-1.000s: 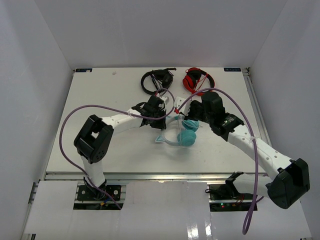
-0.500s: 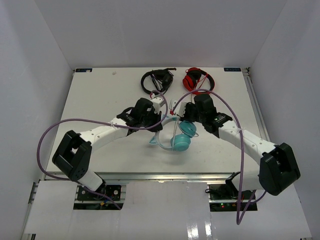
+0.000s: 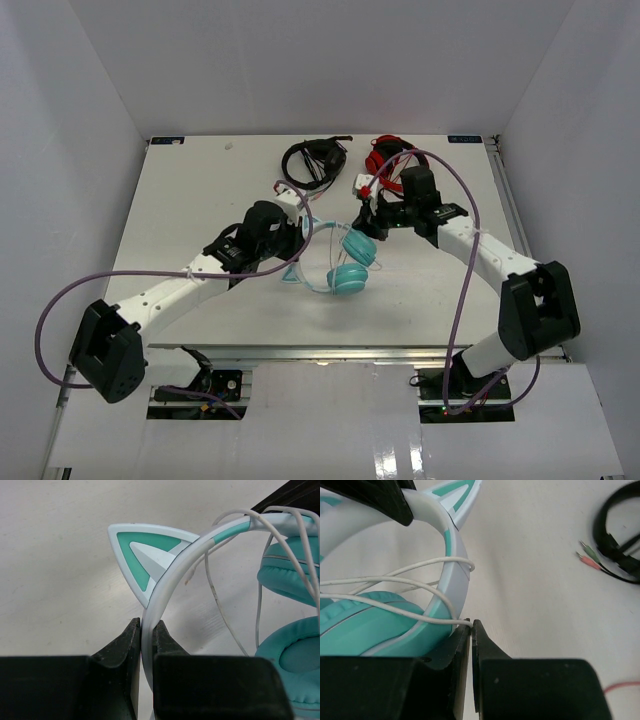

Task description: Wrap the headphones

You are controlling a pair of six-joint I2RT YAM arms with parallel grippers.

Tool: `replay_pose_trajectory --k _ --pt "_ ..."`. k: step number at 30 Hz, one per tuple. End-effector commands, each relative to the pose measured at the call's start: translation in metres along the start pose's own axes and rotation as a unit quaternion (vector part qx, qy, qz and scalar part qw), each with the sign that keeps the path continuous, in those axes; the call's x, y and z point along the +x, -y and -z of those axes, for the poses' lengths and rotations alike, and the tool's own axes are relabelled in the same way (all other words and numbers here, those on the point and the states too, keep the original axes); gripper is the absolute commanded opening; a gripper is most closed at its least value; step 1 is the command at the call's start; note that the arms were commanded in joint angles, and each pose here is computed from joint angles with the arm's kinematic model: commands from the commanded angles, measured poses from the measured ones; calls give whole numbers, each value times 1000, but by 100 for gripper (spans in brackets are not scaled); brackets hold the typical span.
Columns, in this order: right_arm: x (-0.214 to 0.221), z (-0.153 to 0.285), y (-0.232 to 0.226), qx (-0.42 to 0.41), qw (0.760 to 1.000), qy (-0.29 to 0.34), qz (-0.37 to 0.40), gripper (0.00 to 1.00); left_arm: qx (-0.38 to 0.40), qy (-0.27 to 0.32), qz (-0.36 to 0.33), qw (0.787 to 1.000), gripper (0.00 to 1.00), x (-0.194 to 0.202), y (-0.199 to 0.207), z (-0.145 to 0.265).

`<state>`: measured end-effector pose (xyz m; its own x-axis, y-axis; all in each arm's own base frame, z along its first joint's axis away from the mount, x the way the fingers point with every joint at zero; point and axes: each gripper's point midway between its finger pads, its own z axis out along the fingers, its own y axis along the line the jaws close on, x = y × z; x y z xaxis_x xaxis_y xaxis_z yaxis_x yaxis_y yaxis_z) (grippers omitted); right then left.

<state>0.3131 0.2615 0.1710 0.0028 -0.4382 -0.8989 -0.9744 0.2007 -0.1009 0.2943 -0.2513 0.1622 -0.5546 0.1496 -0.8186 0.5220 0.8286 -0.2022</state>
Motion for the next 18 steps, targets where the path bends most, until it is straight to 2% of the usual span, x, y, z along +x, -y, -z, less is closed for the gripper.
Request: replay_pose_trajectory --k 1,7,12,18 --pt "-27 -25 -20 -126 984 67 -110 8 8 117 17 993 0 -58 -2 33" --pt "-40 -69 -12 -193 956 112 -190 9 -74 141 81 984 0 -57 -58 38" --pt "-22 -116 -7 -226 930 110 -269 10 -132 107 119 978 0 -20 -104 15" --pt "14 -160 11 -211 917 98 -323 13 -158 94 139 973 0 6 -137 -13"
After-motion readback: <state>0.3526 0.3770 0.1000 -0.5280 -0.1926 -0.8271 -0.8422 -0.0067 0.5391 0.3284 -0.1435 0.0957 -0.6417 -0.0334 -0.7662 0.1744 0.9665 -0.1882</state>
